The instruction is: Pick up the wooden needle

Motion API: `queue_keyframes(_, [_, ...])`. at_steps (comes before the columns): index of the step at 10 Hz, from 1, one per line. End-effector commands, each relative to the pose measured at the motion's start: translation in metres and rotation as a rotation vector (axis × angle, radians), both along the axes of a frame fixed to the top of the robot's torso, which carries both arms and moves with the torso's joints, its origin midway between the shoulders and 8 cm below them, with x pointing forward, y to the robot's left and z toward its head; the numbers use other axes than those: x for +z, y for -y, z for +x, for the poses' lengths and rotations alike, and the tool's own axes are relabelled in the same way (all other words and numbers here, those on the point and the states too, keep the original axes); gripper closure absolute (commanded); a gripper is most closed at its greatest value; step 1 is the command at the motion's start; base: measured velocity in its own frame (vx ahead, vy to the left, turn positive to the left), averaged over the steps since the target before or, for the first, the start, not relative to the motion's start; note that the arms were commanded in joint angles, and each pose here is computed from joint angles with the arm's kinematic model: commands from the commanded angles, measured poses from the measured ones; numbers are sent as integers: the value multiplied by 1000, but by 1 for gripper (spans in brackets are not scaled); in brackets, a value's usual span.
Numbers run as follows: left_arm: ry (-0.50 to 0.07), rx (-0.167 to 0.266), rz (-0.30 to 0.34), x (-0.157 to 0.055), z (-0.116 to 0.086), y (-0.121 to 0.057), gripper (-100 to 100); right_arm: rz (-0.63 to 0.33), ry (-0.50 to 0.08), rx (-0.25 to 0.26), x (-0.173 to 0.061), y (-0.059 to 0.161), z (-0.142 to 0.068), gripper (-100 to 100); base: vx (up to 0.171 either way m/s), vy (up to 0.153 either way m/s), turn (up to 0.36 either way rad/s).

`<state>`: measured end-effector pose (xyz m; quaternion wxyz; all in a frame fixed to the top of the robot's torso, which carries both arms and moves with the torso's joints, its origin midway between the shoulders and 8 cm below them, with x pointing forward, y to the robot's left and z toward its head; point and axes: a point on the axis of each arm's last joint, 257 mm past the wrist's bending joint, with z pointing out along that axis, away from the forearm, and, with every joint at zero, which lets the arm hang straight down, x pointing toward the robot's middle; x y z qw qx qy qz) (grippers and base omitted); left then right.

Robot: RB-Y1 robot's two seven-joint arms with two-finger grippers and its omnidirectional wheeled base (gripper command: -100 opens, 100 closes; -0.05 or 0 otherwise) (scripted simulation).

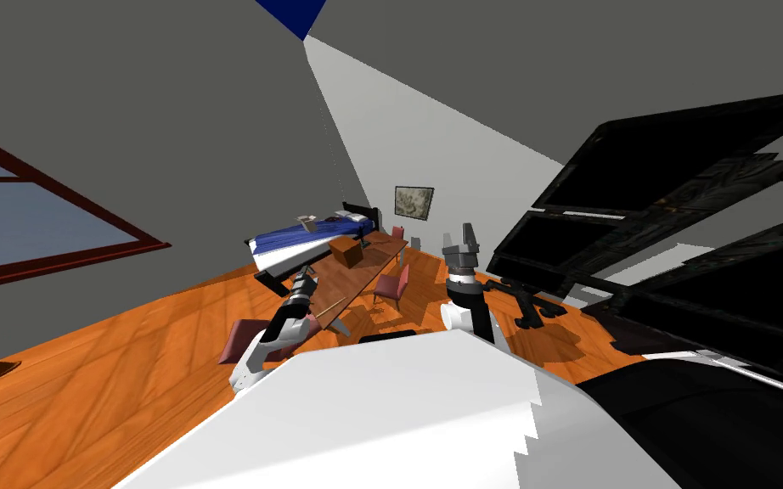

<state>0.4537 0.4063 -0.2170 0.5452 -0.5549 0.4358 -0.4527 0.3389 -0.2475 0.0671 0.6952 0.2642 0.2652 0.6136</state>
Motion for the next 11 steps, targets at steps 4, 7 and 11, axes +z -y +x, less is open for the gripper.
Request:
queue_keyframes(4, [-148, 58, -50, -49, 8, -31, -100, 0, 0, 0, 0, 0, 0, 0, 33, -23, -86])
queue_keyframes(7, [-226, 89, -78, -80, 4, -47, -100, 0, 0, 0, 0, 0, 0, 0, 36, -12, -90])
queue_keyframes(11, [-349, 143, -134, -124, -5, -71, -100, 0, 0, 0, 0, 0, 0, 0, 32, -6, -91])
